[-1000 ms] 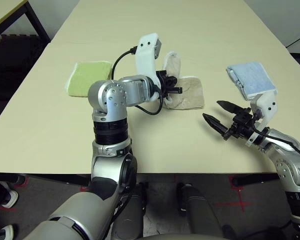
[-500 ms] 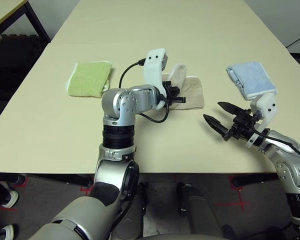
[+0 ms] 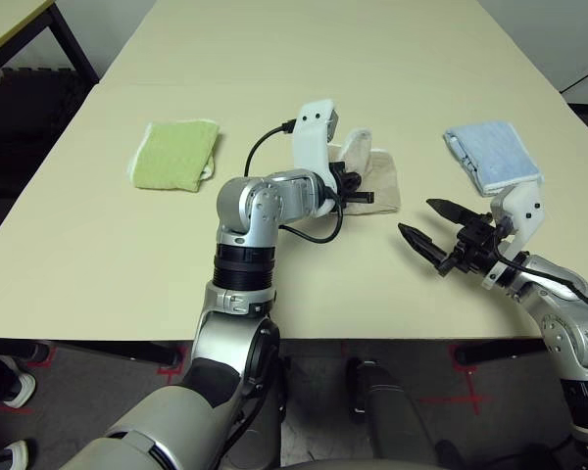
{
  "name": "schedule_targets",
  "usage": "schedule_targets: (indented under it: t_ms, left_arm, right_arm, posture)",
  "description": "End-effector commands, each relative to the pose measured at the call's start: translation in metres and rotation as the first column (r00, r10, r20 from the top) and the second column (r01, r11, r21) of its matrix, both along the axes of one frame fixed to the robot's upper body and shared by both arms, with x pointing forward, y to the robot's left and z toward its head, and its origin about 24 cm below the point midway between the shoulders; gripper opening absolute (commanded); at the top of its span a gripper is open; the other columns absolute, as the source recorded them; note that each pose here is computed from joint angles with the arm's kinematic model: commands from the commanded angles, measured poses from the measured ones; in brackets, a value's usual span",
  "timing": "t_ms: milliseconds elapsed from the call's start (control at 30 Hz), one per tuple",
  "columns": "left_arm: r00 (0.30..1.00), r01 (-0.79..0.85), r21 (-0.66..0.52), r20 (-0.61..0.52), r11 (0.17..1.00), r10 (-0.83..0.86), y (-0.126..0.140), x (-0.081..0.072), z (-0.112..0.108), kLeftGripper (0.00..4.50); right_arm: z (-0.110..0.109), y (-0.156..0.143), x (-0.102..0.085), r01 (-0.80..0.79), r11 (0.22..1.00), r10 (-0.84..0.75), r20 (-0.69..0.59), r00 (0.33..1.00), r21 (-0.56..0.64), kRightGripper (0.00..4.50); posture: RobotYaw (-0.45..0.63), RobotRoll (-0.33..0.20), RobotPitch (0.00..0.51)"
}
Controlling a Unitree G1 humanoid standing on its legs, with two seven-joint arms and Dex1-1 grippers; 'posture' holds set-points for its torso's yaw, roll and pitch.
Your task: Fold the towel and set it aside.
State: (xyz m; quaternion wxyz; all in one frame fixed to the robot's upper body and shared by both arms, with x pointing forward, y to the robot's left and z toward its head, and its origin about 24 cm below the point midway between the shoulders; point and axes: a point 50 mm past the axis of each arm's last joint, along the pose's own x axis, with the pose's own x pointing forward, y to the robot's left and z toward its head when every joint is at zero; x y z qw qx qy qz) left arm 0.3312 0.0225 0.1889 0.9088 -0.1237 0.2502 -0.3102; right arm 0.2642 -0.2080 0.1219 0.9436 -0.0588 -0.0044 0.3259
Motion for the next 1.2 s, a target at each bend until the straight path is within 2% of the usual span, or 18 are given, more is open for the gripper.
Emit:
schedule_targets:
  t_ms: [33,267,300,400,667,700,1200]
  left_arm:
    - [0.998,0.052,-0.027,-0.043,0.998,-0.053,-0.021,-0.008,-0.005,0.01]
    - [0.997,0.055,-0.039,-0.048,0.998,-0.057,-0.025,-0.01,-0.003,0.01]
    - [0.997,0.054,-0.042,-0.049,0.998,-0.056,-0.025,-0.01,-0.002,0.22]
    - [0.997,0.051,-0.051,-0.05,0.997,-0.054,-0.024,-0.01,0.001,1.1]
    - [0.997,0.055,-0.074,-0.053,0.996,-0.059,-0.025,-0.011,0.009,4.25]
    - [0.997,0.055,-0.074,-0.054,0.996,-0.059,-0.025,-0.011,0.01,4.47]
    - [0.995,0.08,-0.079,-0.058,0.994,-0.085,-0.028,-0.013,0.008,4.47]
  right_arm:
    - [-0.001,0.0,-0.003,-0.001,1.0,0.001,-0.007,1.0,-0.02,4.5]
    - [0.0,0.0,-0.002,-0.008,1.0,0.008,-0.008,1.0,-0.026,4.5]
    - [0.0,0.0,-0.001,-0.009,1.0,0.009,-0.007,1.0,-0.028,4.5]
    - [0.0,0.0,0.0,-0.013,0.999,0.012,-0.005,1.0,-0.031,4.5]
    - [0.0,0.001,0.004,-0.022,0.999,0.022,0.0,1.0,-0.036,4.5]
    - [0.0,0.001,0.005,-0.022,0.999,0.022,0.001,1.0,-0.037,4.5]
    - [-0.001,-0.002,0.005,-0.008,0.999,0.008,0.009,1.0,-0.049,4.5]
  posture:
    - [-0.02,0.0,0.176]
    - [-0.01,0.0,0.177]
    - [-0.01,0.0,0.173]
    - [0.0,0.0,0.169]
    - [0.01,0.0,0.161]
    - [0.01,0.0,0.159]
    - [-0.01,0.0,0.153]
